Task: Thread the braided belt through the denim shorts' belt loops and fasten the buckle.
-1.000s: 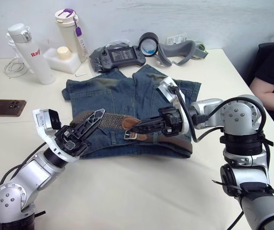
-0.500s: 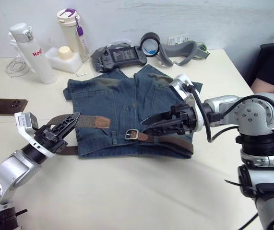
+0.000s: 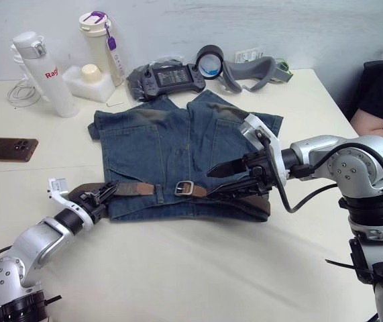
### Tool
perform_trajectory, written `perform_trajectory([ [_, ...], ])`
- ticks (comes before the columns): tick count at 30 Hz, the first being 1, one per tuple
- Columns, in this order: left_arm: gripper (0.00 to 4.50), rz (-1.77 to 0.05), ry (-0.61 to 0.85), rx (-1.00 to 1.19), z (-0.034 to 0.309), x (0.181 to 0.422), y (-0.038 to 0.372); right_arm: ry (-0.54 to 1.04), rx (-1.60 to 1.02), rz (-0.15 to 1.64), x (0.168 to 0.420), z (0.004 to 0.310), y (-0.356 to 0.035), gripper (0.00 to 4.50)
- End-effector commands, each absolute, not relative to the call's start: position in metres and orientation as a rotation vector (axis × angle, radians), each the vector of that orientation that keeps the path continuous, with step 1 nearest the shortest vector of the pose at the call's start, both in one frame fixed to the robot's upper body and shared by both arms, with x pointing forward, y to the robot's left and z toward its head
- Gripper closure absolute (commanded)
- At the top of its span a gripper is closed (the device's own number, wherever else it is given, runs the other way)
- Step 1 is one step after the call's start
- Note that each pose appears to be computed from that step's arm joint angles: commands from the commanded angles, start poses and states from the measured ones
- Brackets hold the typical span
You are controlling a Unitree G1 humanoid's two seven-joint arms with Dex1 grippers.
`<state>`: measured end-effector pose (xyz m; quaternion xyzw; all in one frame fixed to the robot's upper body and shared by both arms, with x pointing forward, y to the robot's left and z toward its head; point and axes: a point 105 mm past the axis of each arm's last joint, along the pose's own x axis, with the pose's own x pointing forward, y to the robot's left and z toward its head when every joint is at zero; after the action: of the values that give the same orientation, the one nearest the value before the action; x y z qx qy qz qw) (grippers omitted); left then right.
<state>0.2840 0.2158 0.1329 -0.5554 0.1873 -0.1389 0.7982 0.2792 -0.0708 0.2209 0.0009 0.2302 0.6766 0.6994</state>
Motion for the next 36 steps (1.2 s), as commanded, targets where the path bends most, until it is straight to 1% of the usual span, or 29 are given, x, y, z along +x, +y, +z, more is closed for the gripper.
perform_trajectory([
  [1, 4.5, -0.321, 0.43, -1.189, 0.133, 0.285, 0.203, 0.481, -0.035, 1.507, 0.279, 0.226, -0.072, 0.05],
  [6, 4.5, -0.346, 0.476, -1.139, 0.132, 0.283, 0.19, 0.482, -0.041, 1.497, 0.281, 0.225, -0.072, 0.05],
  [10, 4.5, -0.343, 0.515, -1.075, 0.131, 0.282, 0.187, 0.485, -0.047, 1.487, 0.281, 0.223, -0.072, 0.05],
  [23, 4.5, -0.261, 0.547, -0.899, 0.133, 0.27, 0.206, 0.486, -0.038, 1.499, 0.281, 0.22, -0.071, 0.05],
  [30, 4.5, -0.225, 0.57, -0.918, 0.128, 0.274, 0.198, 0.481, -0.051, 1.504, 0.283, 0.22, -0.065, 0.05],
  [33, 4.5, -0.175, 0.548, -0.96, 0.128, 0.278, 0.202, 0.476, -0.058, 1.498, 0.285, 0.22, -0.065, 0.05],
  [35, 4.5, -0.161, 0.545, -0.998, 0.126, 0.28, 0.198, 0.475, -0.063, 1.495, 0.285, 0.22, -0.065, 0.05],
  [36, 4.5, -0.171, 0.526, -1.051, 0.128, 0.282, 0.19, 0.474, -0.064, 1.494, 0.285, 0.22, -0.065, 0.05],
])
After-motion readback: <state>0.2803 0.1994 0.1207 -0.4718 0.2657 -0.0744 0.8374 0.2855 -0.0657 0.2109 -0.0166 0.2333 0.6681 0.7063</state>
